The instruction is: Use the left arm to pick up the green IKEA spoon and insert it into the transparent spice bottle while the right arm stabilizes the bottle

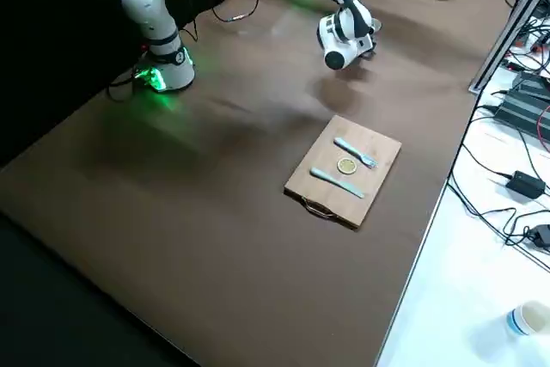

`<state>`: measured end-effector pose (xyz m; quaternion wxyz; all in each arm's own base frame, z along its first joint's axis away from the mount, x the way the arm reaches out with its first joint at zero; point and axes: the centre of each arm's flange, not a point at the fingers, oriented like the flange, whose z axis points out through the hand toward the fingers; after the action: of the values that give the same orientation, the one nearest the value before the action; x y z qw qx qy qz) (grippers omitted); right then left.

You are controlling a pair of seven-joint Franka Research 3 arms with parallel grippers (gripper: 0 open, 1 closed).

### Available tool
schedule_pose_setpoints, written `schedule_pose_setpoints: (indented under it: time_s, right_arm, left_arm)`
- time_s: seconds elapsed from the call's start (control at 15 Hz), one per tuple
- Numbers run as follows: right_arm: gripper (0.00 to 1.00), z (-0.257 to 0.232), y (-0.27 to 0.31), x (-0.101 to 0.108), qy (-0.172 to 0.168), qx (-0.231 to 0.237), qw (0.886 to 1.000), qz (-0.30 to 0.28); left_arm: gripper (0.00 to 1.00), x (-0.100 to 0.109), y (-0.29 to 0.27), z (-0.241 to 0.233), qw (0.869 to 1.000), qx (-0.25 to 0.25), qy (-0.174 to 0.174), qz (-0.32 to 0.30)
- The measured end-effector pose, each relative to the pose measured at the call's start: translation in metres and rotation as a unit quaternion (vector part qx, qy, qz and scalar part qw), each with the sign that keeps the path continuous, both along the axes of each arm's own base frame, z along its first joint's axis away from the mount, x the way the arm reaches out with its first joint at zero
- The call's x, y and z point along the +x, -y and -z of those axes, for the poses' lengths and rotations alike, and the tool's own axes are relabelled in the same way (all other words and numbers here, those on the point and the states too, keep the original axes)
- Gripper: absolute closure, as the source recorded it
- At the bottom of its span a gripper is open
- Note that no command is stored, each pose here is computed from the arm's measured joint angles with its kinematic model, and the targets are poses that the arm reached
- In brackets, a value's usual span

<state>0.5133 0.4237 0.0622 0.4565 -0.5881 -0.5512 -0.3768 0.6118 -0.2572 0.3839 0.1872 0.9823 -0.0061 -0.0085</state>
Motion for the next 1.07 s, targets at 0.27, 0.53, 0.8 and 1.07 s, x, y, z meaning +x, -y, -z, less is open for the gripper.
schedule_pose_setpoints:
  time_s: [0.27,0.53,0.8,1.07]
  right_arm:
    - [0.00,0.000,0.000,0.000,0.001,0.000,1.000,-0.001]
    - [0.00,-0.001,0.000,0.000,0.020,0.003,1.000,-0.007]
    - [0.00,-0.001,-0.001,0.001,0.035,0.004,0.999,-0.011]
    - [0.00,-0.001,-0.001,0.001,0.036,0.004,0.999,-0.012]
  left_arm:
    - [0.87,0.012,-0.005,0.004,0.997,-0.064,0.004,0.048]
    - [0.87,0.015,-0.004,0.014,0.972,-0.168,0.056,0.155]
    - [0.87,0.015,0.002,0.027,0.936,-0.239,0.115,0.230]
    - [0.87,0.014,0.016,0.043,0.892,-0.305,0.177,0.284]
